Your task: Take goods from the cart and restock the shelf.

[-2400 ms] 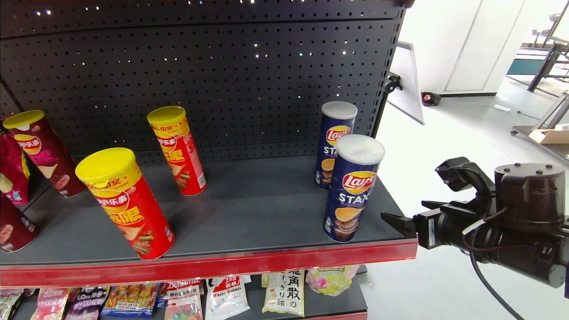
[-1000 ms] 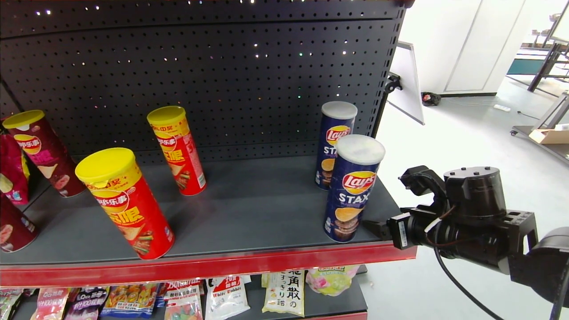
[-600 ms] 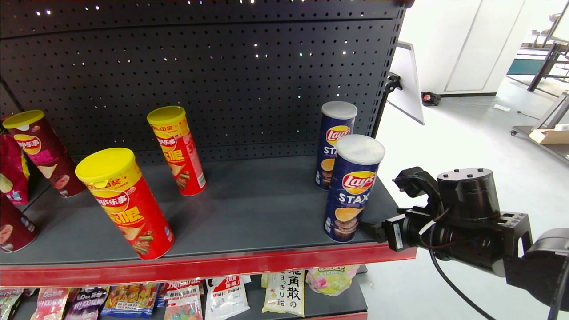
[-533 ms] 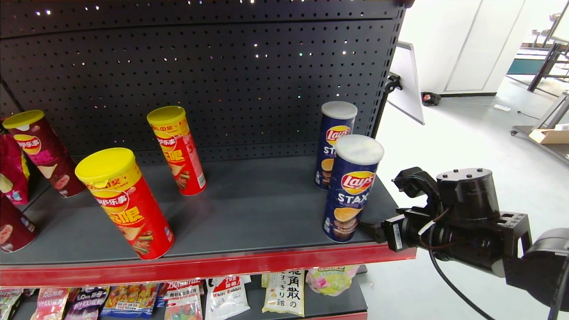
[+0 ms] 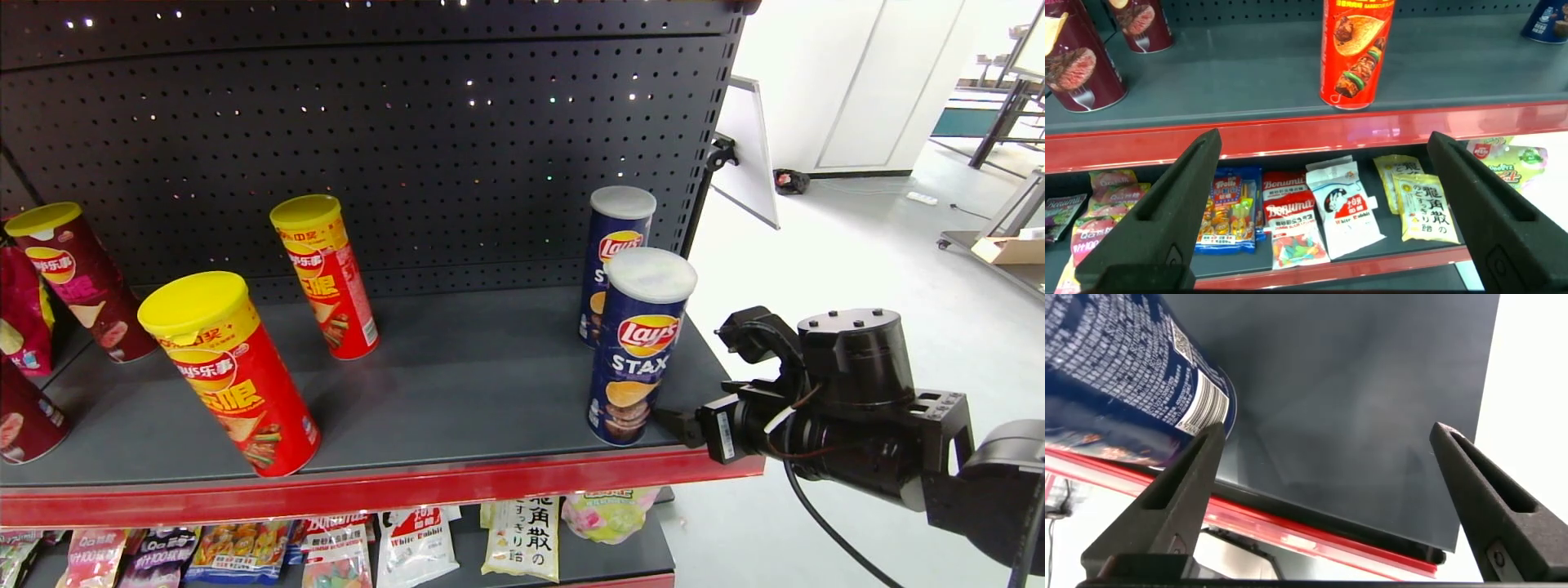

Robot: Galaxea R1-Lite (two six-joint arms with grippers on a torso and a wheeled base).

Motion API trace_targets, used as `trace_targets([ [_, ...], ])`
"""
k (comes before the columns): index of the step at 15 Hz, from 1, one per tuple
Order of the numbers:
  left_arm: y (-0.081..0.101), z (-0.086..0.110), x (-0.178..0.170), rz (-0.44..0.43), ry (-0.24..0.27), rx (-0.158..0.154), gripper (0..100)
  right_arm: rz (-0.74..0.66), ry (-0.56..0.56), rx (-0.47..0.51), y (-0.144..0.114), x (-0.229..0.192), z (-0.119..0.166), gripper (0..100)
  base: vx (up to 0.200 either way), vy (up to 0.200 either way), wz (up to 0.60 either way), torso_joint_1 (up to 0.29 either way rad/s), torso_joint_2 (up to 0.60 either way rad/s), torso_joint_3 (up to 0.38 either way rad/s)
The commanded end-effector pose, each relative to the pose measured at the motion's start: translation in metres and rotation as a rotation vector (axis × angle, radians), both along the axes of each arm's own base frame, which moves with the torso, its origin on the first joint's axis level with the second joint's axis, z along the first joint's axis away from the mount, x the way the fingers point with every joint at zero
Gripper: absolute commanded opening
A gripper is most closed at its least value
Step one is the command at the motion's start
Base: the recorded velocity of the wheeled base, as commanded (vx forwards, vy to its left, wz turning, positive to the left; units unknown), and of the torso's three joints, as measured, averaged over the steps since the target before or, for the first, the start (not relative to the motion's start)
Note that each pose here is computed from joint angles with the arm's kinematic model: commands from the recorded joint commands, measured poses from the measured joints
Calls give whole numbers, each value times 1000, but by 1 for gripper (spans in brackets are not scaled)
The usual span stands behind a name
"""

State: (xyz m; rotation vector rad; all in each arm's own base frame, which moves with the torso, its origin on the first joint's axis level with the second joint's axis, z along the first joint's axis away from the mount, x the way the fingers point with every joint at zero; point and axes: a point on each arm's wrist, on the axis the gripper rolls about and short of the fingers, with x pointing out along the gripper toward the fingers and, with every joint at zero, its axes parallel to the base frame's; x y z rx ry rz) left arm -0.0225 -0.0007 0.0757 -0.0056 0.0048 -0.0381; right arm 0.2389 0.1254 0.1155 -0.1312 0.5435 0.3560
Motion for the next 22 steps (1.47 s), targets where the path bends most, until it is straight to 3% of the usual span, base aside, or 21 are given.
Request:
trace_targets([
  [1, 0, 0, 0, 0, 1, 1, 100, 6, -3, 3, 2, -1, 1, 100, 0, 0, 0, 0, 0, 0],
  [7, 0, 0, 0, 0, 1, 1, 100, -11, -3, -3, -3, -5, 1, 100, 0, 0, 0, 0, 0, 0],
  [9, 0, 0, 0, 0, 0, 1, 100, -38, -54, 22, -16, -16, 17, 100, 0, 0, 0, 0, 0, 0],
  [12, 0, 0, 0, 0, 0, 1, 100, -40, -125, 61, -33, -48, 36, 100, 0, 0, 0, 0, 0, 0],
  [14, 0, 0, 0, 0, 1, -1, 100, -22, -248, 126, -51, -88, 60, 100, 0, 0, 0, 0, 0, 0],
  [19, 0, 0, 0, 0, 0, 1, 100, -6, -335, 147, -79, -144, 49, 100, 0, 0, 0, 0, 0, 0],
  [22, 0, 0, 0, 0, 1, -1, 100, -29, -394, 169, -92, -155, 51, 100, 0, 0, 0, 0, 0, 0],
])
